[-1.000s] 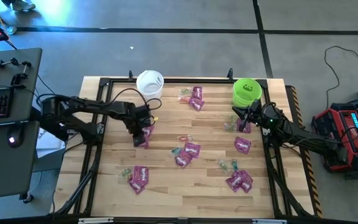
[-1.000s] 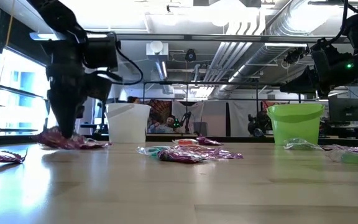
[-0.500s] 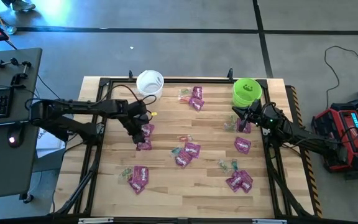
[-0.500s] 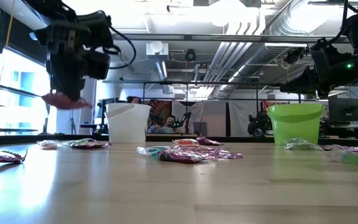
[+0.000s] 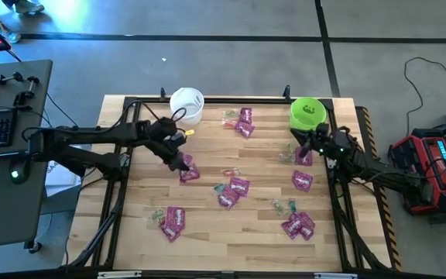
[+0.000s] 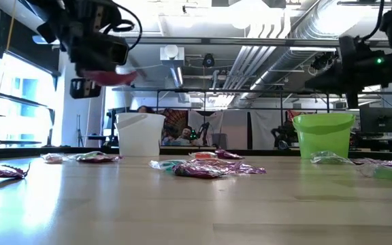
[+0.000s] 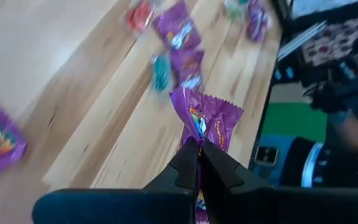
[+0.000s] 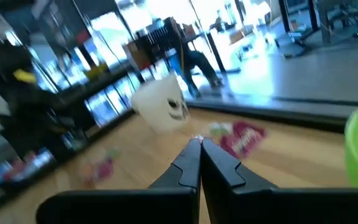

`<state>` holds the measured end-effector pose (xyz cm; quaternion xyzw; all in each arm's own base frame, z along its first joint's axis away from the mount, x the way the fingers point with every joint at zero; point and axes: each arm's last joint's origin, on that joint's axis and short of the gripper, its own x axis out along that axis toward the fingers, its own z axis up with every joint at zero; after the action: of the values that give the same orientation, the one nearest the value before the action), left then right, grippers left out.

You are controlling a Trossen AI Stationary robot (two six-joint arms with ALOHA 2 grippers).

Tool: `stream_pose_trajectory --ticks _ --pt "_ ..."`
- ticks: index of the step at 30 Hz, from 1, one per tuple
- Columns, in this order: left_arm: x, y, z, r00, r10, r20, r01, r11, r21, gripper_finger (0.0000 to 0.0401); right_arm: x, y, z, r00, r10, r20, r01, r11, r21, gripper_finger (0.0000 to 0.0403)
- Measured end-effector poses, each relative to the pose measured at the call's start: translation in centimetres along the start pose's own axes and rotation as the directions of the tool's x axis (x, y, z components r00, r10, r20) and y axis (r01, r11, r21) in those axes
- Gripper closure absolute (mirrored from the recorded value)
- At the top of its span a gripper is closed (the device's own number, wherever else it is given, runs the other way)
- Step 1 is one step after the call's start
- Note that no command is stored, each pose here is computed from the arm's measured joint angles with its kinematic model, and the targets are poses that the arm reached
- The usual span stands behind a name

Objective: Sort candy by brand, put in halloween buckets
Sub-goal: Put the violet candy into the green bucket

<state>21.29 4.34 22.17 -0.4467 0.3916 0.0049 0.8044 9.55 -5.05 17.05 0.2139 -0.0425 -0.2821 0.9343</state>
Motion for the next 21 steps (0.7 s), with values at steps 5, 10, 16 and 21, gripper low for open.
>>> stream_pose_trajectory --ticks 5,10,16,21 --pt "0.1 0.0 1.0 0.995 0.008 0.098 -0.009 1.000 0.007 0.0401 0.0 0.4 0.8 0.996 0.034 0.081 -0.036 0.999 0.023 0.0402" --pt "-0.3 0.3 3.0 0.957 0.028 0.290 -0.027 1.000 -0.008 0.0401 0.0 0.3 0.8 0.996 0.021 0.091 -0.035 0.988 0.153 0.0402" --pt "-1.0 0.6 5.8 0.838 0.014 0.545 0.000 1.000 -0.026 0.0401 -0.2 1.4 2.0 0.967 0.189 0.171 -0.205 0.976 0.080 0.0402" --pt "-0.9 0.6 7.6 0.739 -0.040 0.673 0.027 0.999 0.030 0.0401 -0.1 3.1 4.9 0.947 0.235 0.219 -0.248 0.968 0.033 0.0402"
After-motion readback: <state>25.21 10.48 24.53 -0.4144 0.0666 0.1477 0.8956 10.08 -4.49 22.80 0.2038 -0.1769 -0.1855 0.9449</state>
